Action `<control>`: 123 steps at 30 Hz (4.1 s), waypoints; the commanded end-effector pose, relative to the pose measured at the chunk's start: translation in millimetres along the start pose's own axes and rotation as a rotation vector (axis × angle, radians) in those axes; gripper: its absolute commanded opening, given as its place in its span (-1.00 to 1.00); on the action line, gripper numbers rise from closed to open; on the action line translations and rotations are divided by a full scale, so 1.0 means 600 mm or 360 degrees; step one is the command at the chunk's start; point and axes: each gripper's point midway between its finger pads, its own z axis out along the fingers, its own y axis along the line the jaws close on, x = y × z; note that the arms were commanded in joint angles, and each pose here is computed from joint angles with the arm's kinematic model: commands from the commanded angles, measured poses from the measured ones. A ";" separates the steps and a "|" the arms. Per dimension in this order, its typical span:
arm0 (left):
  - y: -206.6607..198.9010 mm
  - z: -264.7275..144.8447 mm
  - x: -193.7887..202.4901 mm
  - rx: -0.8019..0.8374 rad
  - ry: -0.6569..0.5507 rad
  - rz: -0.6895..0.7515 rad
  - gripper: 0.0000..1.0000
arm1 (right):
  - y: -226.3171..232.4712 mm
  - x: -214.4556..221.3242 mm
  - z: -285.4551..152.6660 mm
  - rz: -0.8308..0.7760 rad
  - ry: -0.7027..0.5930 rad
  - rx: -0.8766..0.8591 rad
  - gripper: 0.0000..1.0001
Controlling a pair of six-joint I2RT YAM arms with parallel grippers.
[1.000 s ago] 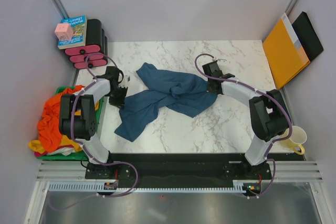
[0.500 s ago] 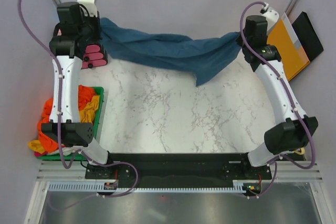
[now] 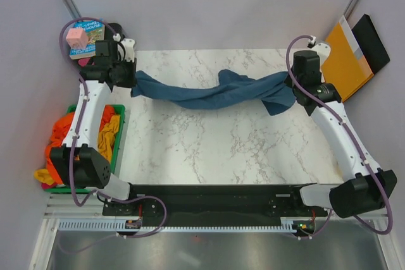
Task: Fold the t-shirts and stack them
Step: Flatten out the tshirt
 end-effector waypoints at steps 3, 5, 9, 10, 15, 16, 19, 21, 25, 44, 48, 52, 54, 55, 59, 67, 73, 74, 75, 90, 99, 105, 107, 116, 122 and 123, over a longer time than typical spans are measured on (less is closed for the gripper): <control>-0.025 -0.190 -0.115 0.0010 -0.0630 0.0050 -0.96 | -0.011 -0.122 -0.102 0.0059 -0.0352 -0.0062 -1.00; -0.024 -0.176 -0.120 0.0020 -0.0609 0.0045 -0.96 | -0.007 -0.129 -0.096 0.0055 -0.0355 -0.0052 -1.00; -0.011 -0.109 -0.132 0.0015 -0.0507 0.0024 -0.97 | 0.005 -0.093 -0.024 -0.0008 -0.0233 0.0040 -1.00; -0.006 -0.072 -0.127 0.0019 -0.0440 0.0016 -0.96 | 0.007 -0.094 -0.009 -0.0001 -0.0234 0.0057 -1.00; 0.019 0.042 -0.116 -0.0024 -0.0288 0.0005 -0.93 | 0.023 -0.044 0.105 -0.0078 -0.0099 0.0170 -1.00; 0.022 0.065 -0.109 -0.0025 -0.0252 0.0000 -0.87 | 0.025 -0.036 0.121 -0.0096 -0.0082 0.0200 -1.00; 0.031 0.125 -0.091 -0.0038 -0.0162 -0.0030 -0.29 | 0.035 -0.010 0.179 -0.0162 -0.0015 0.0256 -0.38; 0.034 0.141 -0.092 -0.0043 -0.0167 -0.0051 0.31 | 0.045 -0.005 0.201 -0.0186 0.0003 0.0262 0.03; 0.034 0.115 -0.120 -0.0060 -0.0268 -0.0067 0.72 | 0.053 -0.009 0.192 -0.0197 -0.0005 0.0233 0.46; -0.004 0.023 0.124 -0.0032 -0.0009 0.0003 0.64 | -0.079 0.365 0.029 0.0304 0.0674 0.0421 0.23; -0.004 0.027 0.152 -0.0041 0.0056 0.0001 0.62 | -0.127 0.392 0.015 0.0211 0.0702 0.0595 0.23; -0.004 0.031 0.175 -0.0046 0.0115 -0.0006 0.61 | -0.155 0.403 -0.003 0.0203 0.0699 0.0672 0.23; -0.007 0.032 0.181 -0.0038 0.0129 -0.0013 0.61 | -0.170 0.412 -0.013 0.0192 0.0716 0.0701 0.23; -0.006 0.033 0.185 -0.0038 0.0141 -0.0019 0.61 | -0.172 0.412 -0.018 0.0206 0.0708 0.0702 0.22; -0.011 0.035 0.191 -0.0018 0.0153 -0.0036 0.61 | -0.191 0.436 -0.037 0.0213 0.0762 0.0736 0.22; -0.018 0.041 0.195 0.0018 0.0173 -0.0058 0.59 | -0.198 0.490 -0.040 0.0206 0.0900 0.0738 0.22; -0.016 0.040 0.202 0.0005 0.0187 -0.0058 0.57 | -0.202 0.533 -0.034 0.0208 0.0977 0.0726 0.15; -0.016 0.039 0.202 0.0005 0.0184 -0.0058 0.57 | -0.201 0.534 -0.032 0.0209 0.0971 0.0721 0.08; -0.016 0.040 0.207 0.0003 0.0194 -0.0059 0.57 | -0.203 0.535 -0.031 0.0212 0.0965 0.0721 -0.02; 0.001 0.011 0.241 -0.0130 0.0318 -0.0093 0.63 | -0.198 0.489 -0.048 0.0226 0.0801 0.0628 -1.00; -0.043 0.066 0.313 0.0142 0.0644 -0.0142 0.46 | -0.180 0.474 -0.040 0.0166 0.0762 0.0569 -1.00; -0.050 0.100 0.317 0.0215 0.0655 -0.0132 0.33 | -0.171 0.468 -0.038 0.0122 0.0755 0.0546 -1.00; -0.050 0.105 0.325 0.0204 0.0684 -0.0154 0.31 | -0.170 0.465 -0.038 0.0118 0.0749 0.0545 -1.00; -0.032 0.136 0.382 0.0169 0.0811 -0.0199 0.31 | -0.162 0.455 -0.034 0.0100 0.0743 0.0534 -1.00; -0.031 0.149 0.393 0.0189 0.0831 -0.0225 0.30 | -0.158 0.451 -0.033 0.0089 0.0734 0.0524 -1.00; -0.031 0.150 0.395 0.0189 0.0840 -0.0229 0.30 | -0.158 0.451 -0.034 0.0085 0.0734 0.0525 -1.00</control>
